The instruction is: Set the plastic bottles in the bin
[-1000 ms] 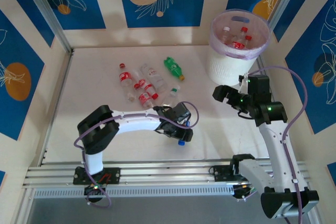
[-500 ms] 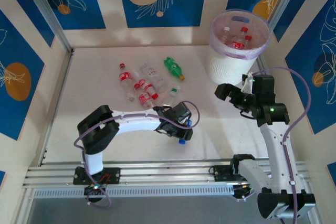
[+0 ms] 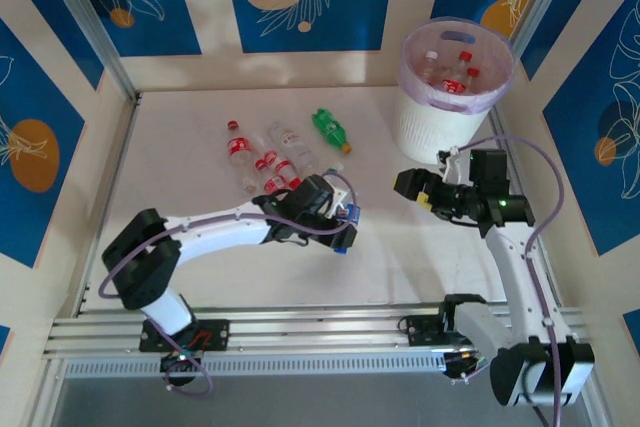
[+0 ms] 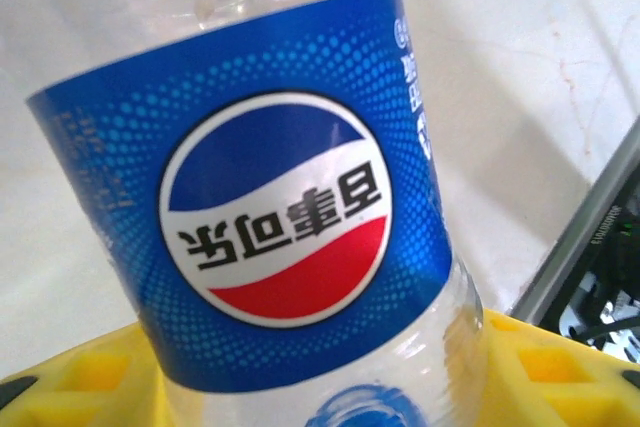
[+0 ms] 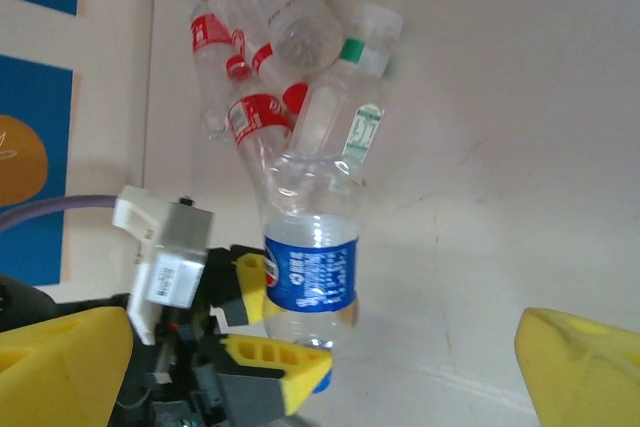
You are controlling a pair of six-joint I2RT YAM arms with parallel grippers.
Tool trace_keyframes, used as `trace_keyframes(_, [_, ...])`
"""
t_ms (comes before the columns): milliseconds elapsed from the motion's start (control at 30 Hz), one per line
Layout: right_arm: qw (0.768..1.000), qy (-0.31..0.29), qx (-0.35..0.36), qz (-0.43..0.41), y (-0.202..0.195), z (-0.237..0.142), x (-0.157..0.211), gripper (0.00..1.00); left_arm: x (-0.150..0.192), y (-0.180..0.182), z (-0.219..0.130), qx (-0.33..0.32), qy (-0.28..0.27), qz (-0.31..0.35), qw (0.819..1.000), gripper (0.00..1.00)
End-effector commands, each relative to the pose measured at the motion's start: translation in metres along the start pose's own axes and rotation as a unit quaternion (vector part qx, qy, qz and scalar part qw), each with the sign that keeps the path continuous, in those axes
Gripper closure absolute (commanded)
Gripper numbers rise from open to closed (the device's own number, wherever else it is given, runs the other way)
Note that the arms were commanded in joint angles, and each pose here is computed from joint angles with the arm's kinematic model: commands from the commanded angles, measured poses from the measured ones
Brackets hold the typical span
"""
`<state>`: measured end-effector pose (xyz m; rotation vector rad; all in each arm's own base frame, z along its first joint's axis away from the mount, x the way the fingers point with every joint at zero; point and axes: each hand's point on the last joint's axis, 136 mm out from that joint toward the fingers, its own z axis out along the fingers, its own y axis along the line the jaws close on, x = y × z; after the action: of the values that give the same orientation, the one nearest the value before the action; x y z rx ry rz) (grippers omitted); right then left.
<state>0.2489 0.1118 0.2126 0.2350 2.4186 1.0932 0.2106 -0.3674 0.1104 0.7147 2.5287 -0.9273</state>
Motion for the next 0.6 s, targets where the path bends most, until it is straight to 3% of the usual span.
trace_keyframes(0, [0.996, 0.032, -0.082, 0.002, 0.021, 0.015, 0.005, 0.01, -0.013, -0.02, -0.018, 0.077, -0.045, 0.024, 0.996, 0.46])
trace_keyframes(333, [0.985, 0.115, -0.125, -0.013, 0.032, 0.084, 0.02, 0.04, -0.031, -0.04, -0.037, 0.175, -0.08, 0.002, 0.981, 0.49])
trace_keyframes(467, [0.986, 0.125, -0.107, -0.022, 0.034, 0.109, 0.022, 0.05, -0.035, -0.044, -0.039, 0.185, -0.088, 0.002, 0.979, 0.49])
trace_keyframes(567, [0.984, 0.132, -0.118, -0.012, 0.036, 0.119, 0.02, 0.13, -0.036, -0.047, -0.037, 0.191, -0.083, 0.002, 0.978, 0.49])
